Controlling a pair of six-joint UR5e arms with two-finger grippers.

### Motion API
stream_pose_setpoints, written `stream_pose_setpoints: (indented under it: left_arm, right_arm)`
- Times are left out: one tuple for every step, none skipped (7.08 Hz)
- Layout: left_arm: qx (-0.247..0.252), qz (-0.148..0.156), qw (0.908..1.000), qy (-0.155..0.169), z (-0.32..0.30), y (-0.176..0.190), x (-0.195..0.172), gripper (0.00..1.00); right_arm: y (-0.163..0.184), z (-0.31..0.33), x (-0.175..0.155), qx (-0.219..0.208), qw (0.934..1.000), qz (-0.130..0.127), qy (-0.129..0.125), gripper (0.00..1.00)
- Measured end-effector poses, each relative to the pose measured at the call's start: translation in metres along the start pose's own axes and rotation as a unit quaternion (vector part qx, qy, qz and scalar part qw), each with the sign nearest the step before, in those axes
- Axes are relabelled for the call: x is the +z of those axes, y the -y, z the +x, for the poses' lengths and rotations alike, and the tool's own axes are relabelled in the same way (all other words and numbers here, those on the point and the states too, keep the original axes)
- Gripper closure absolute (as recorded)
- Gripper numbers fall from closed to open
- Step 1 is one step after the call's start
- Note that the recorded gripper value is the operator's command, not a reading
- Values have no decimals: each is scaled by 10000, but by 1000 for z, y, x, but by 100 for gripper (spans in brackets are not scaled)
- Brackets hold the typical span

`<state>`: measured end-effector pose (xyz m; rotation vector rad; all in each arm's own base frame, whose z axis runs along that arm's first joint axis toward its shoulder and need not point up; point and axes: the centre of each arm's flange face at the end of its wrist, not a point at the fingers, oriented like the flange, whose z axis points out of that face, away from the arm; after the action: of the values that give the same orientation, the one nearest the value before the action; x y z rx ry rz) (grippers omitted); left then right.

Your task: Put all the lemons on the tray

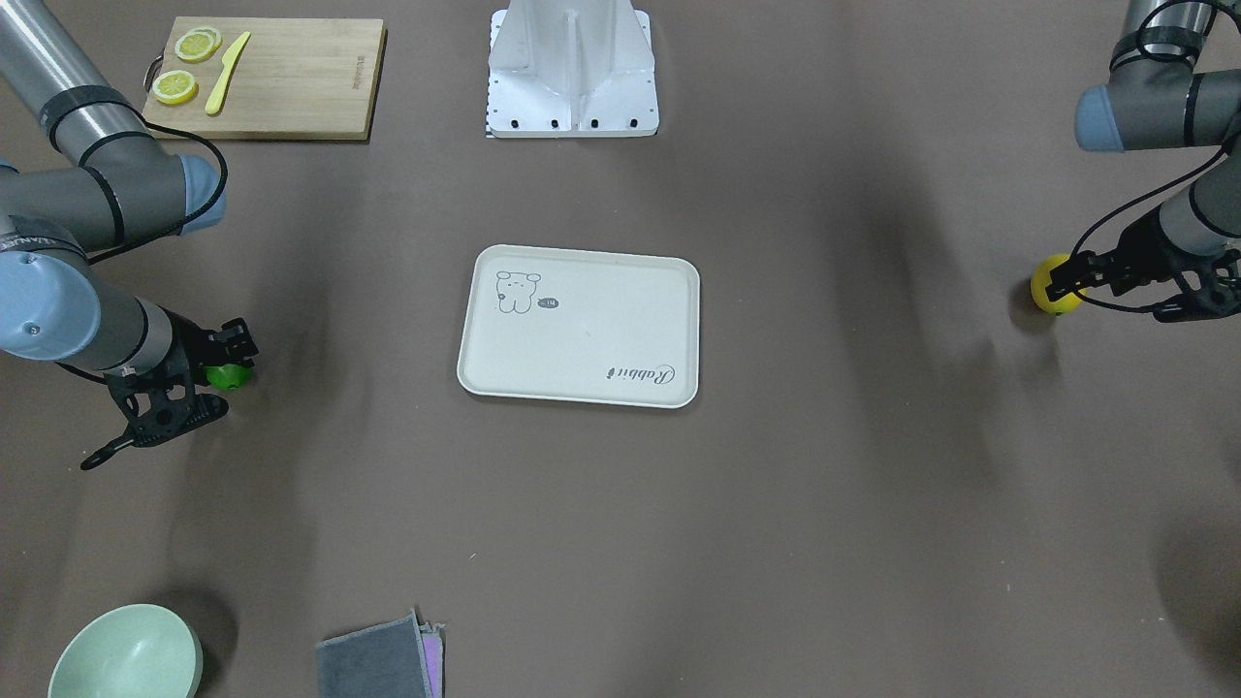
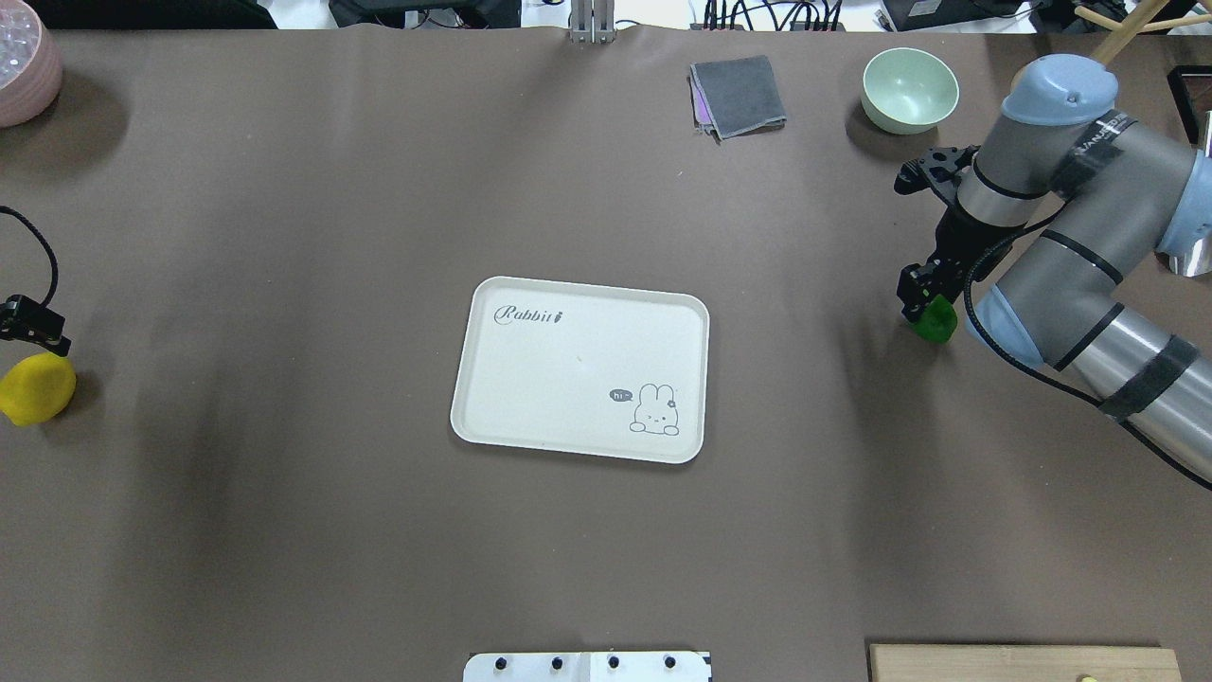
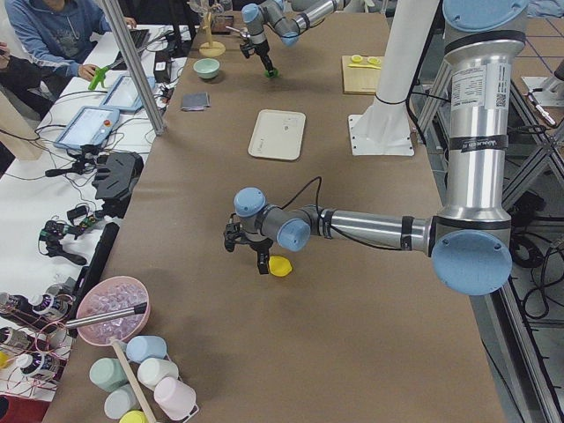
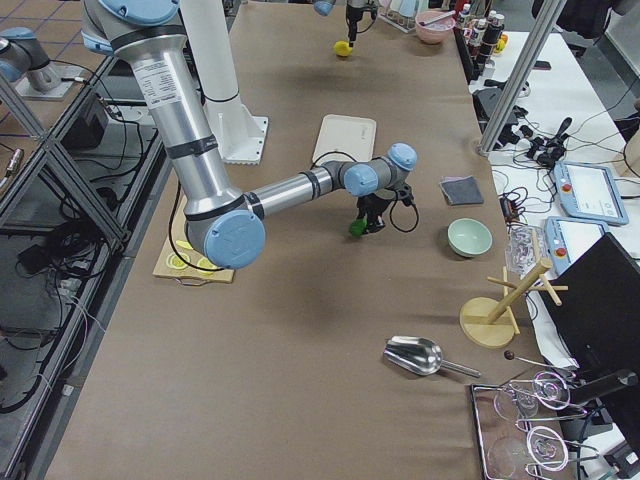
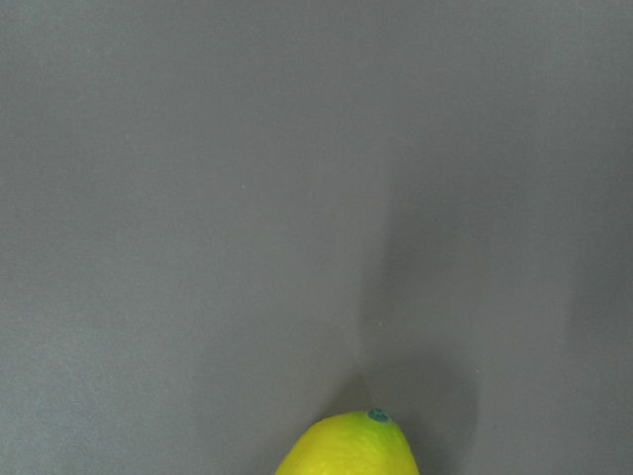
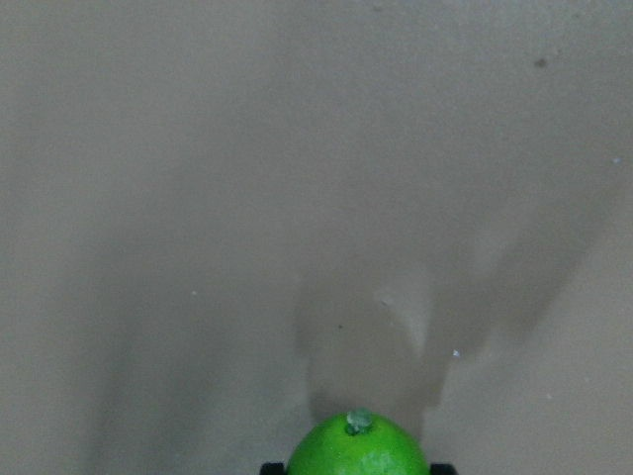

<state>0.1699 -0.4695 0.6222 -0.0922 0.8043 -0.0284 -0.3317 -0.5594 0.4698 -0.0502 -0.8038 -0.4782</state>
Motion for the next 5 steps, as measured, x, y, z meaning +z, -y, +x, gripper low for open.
stream_pose_setpoints:
  left_arm:
    - [-1, 15, 10000, -46, 2, -4, 7, 4]
    - [9, 27, 10000, -57, 3, -8, 13, 7]
    - [49, 43, 10000, -28, 0, -15, 19, 41]
    - [103, 53, 9999, 3, -5, -23, 25, 99]
    - [145, 70, 9999, 12, -8, -29, 28, 100]
  right_arm:
    - [8, -18, -20, -140, 9997, 162, 128, 67]
    - [21, -50, -45, -395, 9982, 378, 251, 67]
    - [37, -90, -67, -738, 9948, 599, 364, 67]
    - [48, -131, -77, -1105, 9898, 757, 478, 67]
    - [55, -173, -77, -1475, 9835, 865, 596, 67]
